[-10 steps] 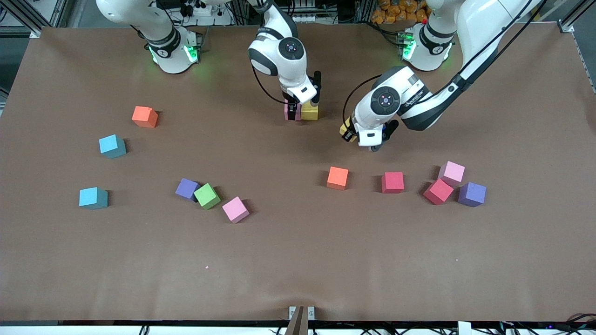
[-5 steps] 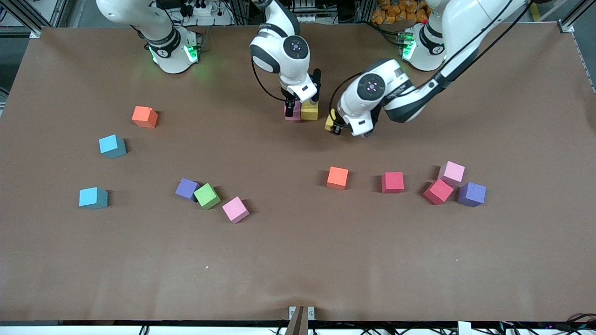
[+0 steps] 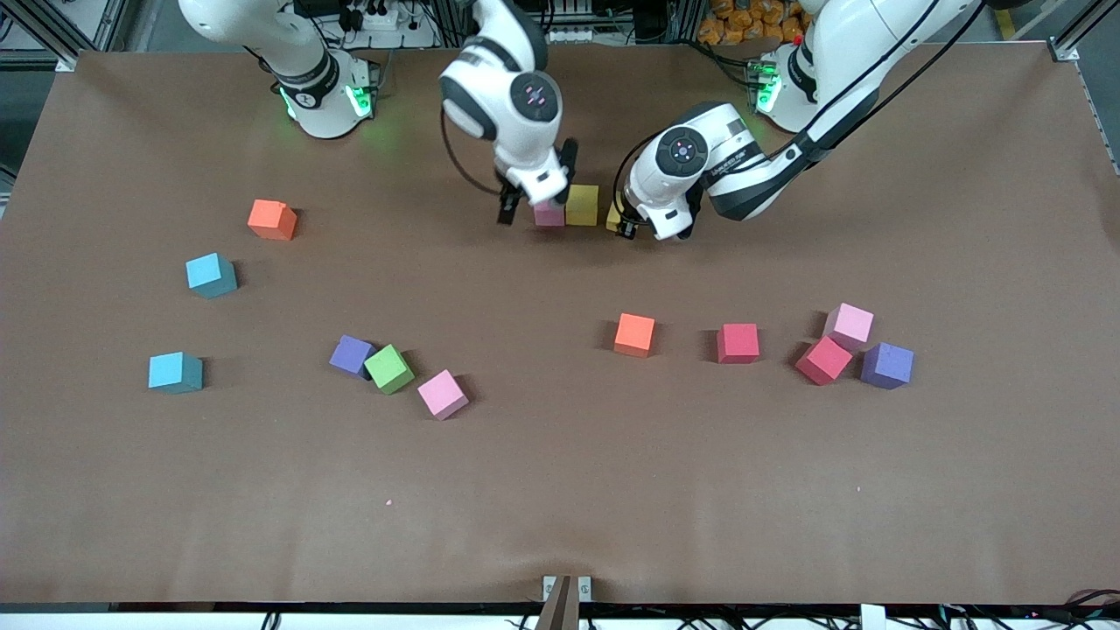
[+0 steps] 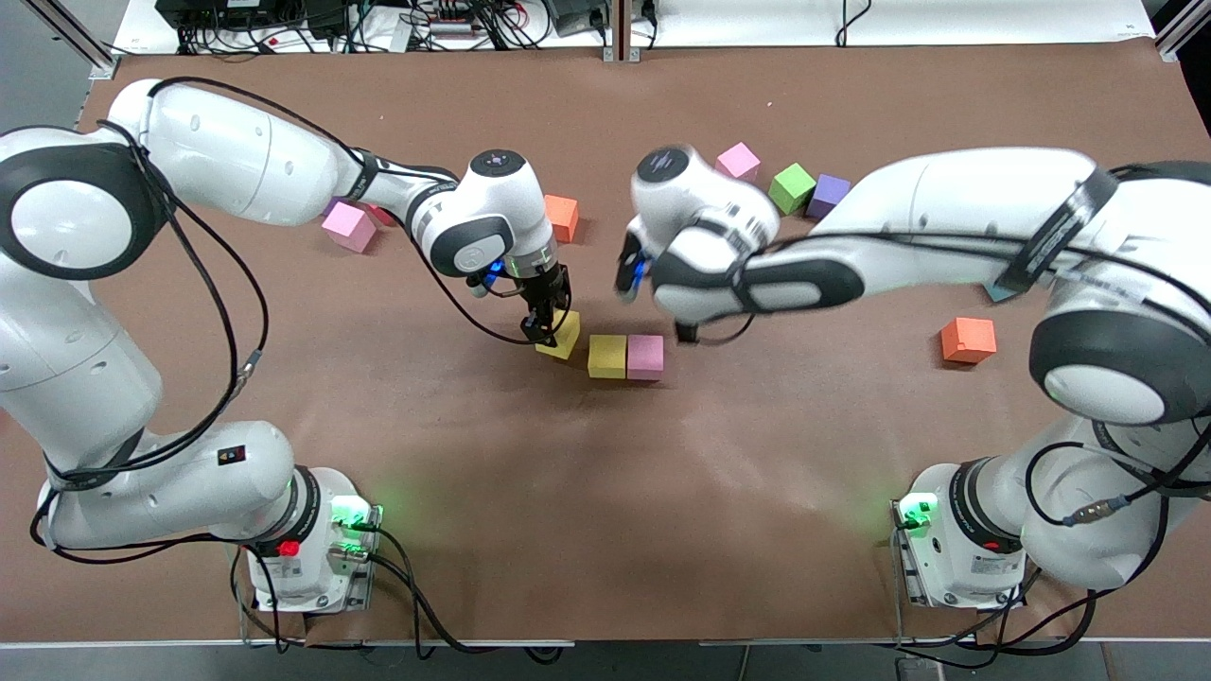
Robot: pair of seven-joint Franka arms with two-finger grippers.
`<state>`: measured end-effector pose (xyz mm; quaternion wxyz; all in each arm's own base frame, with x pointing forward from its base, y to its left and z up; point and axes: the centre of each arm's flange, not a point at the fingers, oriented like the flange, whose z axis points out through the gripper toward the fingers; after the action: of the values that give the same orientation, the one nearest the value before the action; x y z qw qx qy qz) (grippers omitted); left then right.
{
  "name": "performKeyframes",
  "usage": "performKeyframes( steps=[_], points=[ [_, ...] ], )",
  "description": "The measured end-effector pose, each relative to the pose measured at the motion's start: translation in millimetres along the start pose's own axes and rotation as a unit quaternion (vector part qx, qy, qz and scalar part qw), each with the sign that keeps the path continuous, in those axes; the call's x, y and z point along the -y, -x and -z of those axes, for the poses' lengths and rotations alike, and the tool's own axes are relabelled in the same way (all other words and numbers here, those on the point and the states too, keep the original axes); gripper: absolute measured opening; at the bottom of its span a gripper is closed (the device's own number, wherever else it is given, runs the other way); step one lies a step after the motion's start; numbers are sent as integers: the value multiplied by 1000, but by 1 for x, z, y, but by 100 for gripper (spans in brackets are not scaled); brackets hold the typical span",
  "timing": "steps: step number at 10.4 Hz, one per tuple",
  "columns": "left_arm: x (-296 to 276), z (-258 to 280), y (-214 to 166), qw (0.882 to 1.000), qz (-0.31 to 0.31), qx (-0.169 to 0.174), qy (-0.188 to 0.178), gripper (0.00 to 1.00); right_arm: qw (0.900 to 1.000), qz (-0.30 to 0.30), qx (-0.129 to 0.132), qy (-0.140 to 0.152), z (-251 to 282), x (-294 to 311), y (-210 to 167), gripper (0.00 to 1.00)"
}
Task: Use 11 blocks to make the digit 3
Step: 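Set the yellow cube beside the first yellow while the right gripper reaches pink, then grasp the second pink cube with the right gripper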
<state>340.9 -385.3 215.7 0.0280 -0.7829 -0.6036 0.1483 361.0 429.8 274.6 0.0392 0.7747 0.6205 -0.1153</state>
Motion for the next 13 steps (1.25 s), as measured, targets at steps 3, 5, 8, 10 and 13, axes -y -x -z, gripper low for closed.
performKeyframes(
  steps=[3, 5, 8, 10, 13],
  points=[
    [4, -3, 4, 997, 77, 0, 7, 60, 994, -95, -47, 33, 47, -126, 43, 100],
    [12, -9, 6, 993, 116, -10, 25, 60, 984, -156, -71, 40, 62, -195, 71, 100],
    [16, -13, 9, 992, 120, -15, 41, 60, 972, -207, -105, 41, 14, -271, 93, 100],
    [19, -14, 13, 993, 104, -17, 57, 60, 963, -236, -131, 10, -19, -284, 86, 100],
    [28, -19, 15, 994, 75, -23, 74, 60, 948, -263, -176, -12, -30, -297, 85, 100]
  ],
)
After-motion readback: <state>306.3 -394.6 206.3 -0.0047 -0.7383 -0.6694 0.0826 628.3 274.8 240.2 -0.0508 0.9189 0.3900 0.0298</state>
